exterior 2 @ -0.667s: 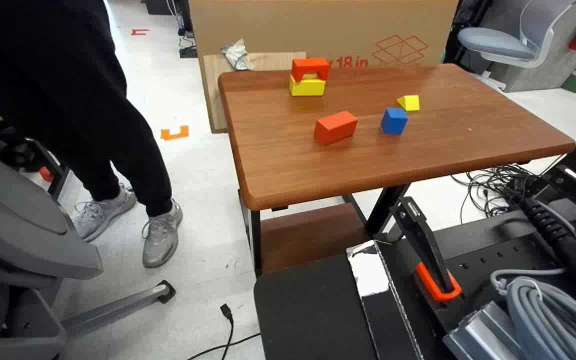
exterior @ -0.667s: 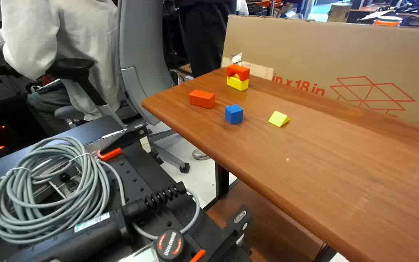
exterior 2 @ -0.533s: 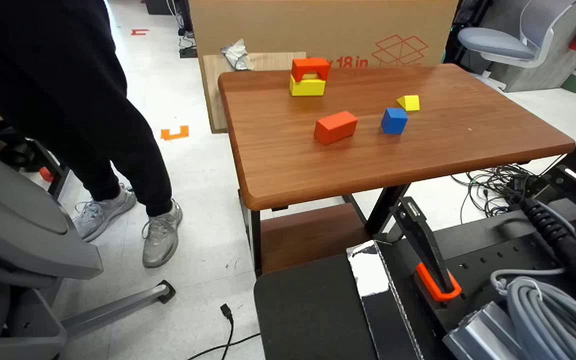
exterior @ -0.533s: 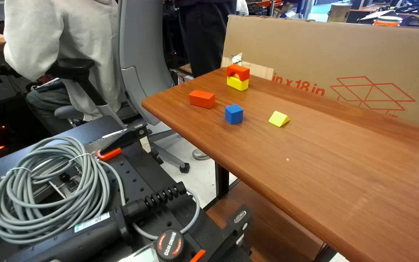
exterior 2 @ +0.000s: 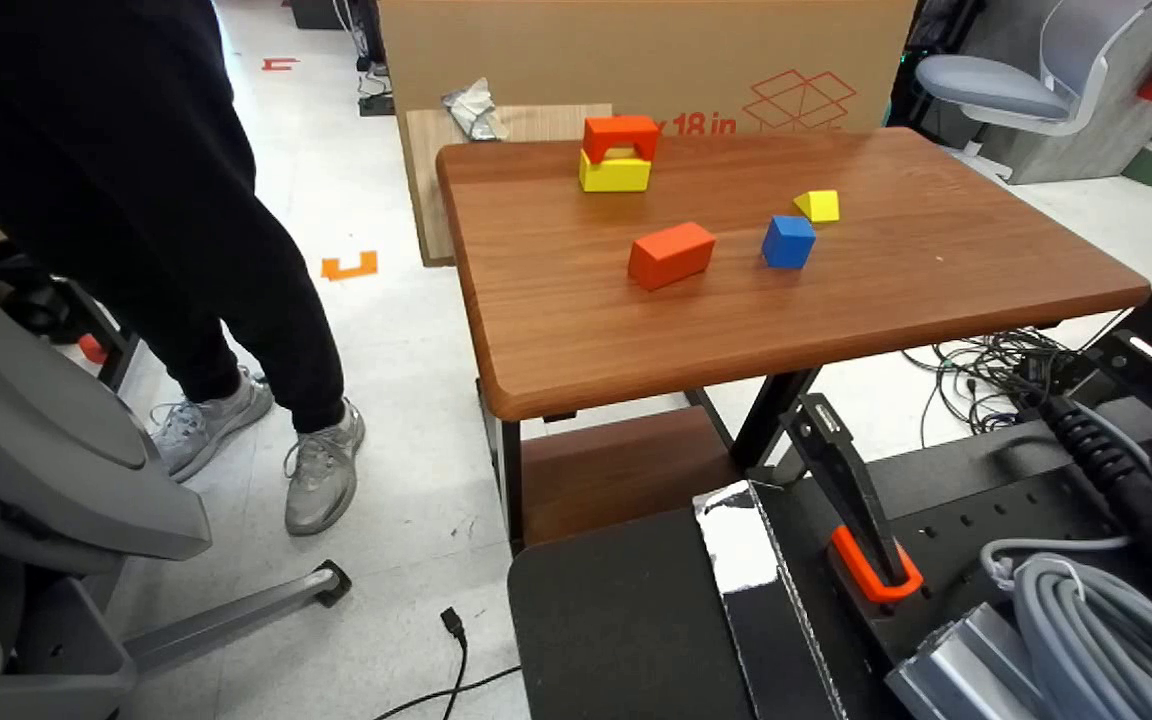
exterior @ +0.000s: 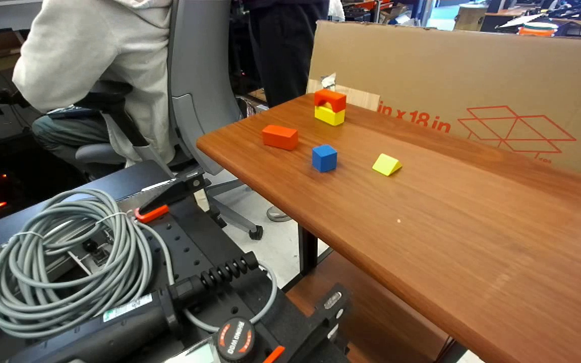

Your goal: Pick up the orange object from the yellow object and put on the table

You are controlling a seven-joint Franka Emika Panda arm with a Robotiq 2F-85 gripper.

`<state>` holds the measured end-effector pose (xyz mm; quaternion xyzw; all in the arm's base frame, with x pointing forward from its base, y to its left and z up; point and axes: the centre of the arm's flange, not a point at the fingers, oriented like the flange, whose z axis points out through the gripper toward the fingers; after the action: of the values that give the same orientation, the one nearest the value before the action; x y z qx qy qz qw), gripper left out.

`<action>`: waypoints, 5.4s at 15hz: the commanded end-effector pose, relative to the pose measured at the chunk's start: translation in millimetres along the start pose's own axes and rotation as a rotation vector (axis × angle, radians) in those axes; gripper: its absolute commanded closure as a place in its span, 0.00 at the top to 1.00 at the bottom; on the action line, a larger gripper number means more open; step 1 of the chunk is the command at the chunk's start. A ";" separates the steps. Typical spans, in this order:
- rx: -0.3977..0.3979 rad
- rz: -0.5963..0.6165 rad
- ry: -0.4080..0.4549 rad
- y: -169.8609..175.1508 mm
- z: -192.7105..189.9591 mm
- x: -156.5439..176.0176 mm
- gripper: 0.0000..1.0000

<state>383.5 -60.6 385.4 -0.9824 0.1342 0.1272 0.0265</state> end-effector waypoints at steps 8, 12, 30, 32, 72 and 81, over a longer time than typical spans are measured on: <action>-0.017 0.011 0.038 -38.4 1.7 14.7 1.00; 0.047 0.028 0.185 -87.4 12.3 62.6 1.00; -0.019 -0.292 0.323 -251.6 77.9 224.8 1.00; -0.001 -0.302 0.303 -259.8 88.4 229.7 1.00; -0.134 -0.335 0.224 -255.4 112.2 264.8 0.41; -0.144 -0.249 0.219 -143.2 112.3 306.2 0.41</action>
<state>683.2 31.0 206.8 -0.9989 0.0064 0.0146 -0.0447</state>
